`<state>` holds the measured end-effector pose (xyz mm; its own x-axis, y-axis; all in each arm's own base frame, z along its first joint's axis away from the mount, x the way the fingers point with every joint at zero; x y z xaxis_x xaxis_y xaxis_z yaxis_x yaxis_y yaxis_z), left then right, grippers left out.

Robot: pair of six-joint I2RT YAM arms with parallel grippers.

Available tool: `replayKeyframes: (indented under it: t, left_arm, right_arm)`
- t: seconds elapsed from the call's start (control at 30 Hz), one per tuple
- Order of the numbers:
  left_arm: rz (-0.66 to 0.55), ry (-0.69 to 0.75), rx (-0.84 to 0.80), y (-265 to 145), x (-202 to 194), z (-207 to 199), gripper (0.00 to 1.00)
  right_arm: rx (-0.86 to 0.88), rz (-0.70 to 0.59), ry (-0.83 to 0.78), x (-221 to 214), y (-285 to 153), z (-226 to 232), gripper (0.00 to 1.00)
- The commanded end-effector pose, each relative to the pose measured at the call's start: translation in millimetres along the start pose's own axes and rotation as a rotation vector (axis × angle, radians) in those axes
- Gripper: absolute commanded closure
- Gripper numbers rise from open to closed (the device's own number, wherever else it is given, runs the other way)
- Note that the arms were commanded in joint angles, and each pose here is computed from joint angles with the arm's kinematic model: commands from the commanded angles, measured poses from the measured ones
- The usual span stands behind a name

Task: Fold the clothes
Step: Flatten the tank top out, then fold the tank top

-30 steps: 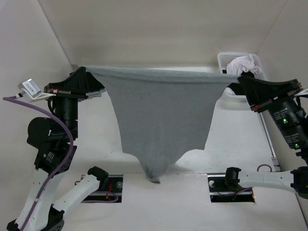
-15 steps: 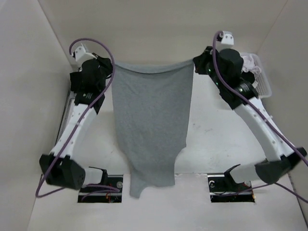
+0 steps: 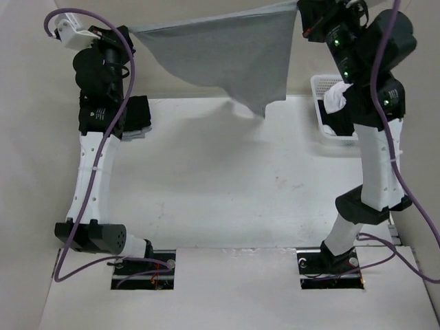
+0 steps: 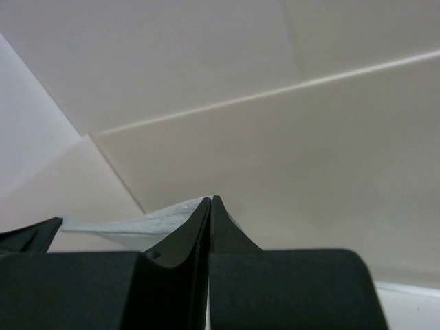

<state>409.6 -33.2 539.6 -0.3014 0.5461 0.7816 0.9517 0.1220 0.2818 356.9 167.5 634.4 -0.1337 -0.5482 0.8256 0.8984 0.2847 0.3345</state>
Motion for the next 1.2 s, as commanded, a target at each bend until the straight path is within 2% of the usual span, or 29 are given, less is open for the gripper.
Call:
replayKeyframes:
  t: [0.0, 0.13, 0.3, 0.5, 0.6, 0.7, 0.77, 0.87, 0.97, 1.07, 1.17]
  left_arm:
    - [-0.063, 0.018, -0.064, -9.5, 29.0, -18.9, 0.99]
    - [-0.044, 0.035, -0.045, -21.3, 15.1, -12.6, 0.99]
    - [0.012, 0.040, 0.001, -58.2, -34.5, 13.1, 0.98]
    - [0.174, -0.004, 0.060, -172.3, -135.0, 83.2, 0.98]
    - [0.307, 0.010, 0.101, -236.3, -176.6, 120.3, 0.98]
    - [0.420, -0.011, 0.136, -289.8, -198.4, 145.9, 0.98]
    - [0.452, -0.023, 0.171, -312.4, -198.9, 157.9, 0.98]
    - [0.464, -0.049, 0.192, -324.6, -191.4, 160.7, 0.98]
    - [0.465, -0.074, 0.199, -319.0, -183.8, 152.7, 0.98]
    - [0.467, -0.053, 0.197, -296.5, -190.3, 143.4, 0.97]
    - [0.432, -0.029, 0.209, -258.5, -198.2, 134.5, 0.97]
  right_arm:
    - [-0.034, 0.031, -0.031, 1.7, -11.2, -8.4, 1.00]
    - [-0.086, 0.090, -0.052, -18.1, -24.4, -24.5, 1.00]
    - [-0.143, 0.144, -0.054, -67.9, -69.8, -55.4, 1.00]
    - [-0.148, 0.365, 0.069, -198.7, -178.6, -82.6, 1.00]
    - [-0.150, 0.515, 0.160, -267.8, -244.6, -93.1, 1.00]
    - [-0.143, 0.688, 0.267, -322.7, -310.1, -95.7, 1.00]
    - [-0.139, 0.791, 0.340, -347.6, -349.1, -94.3, 1.00]
    - [-0.147, 0.869, 0.403, -361.3, -383.5, -92.3, 1.00]
    - [-0.163, 0.883, 0.425, -359.9, -395.4, -86.4, 1.00]
    - [-0.170, 0.853, 0.392, -355.4, -387.8, -79.5, 1.00]
    - [-0.224, 0.782, 0.294, -347.4, -354.8, -87.4, 1.00]
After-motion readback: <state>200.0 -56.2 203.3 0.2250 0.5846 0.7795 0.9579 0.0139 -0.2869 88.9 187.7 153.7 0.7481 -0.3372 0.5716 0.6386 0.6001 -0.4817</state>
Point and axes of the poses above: each gripper's point midway between its finger pads, its own y axis out along the fingers, its own z axis along the line the jaws close on, x = y × z, the point moved 4 cm from there along -y, back along the fingers, and after that the axes turned 6 degrees about y, right-handed, at the moved point
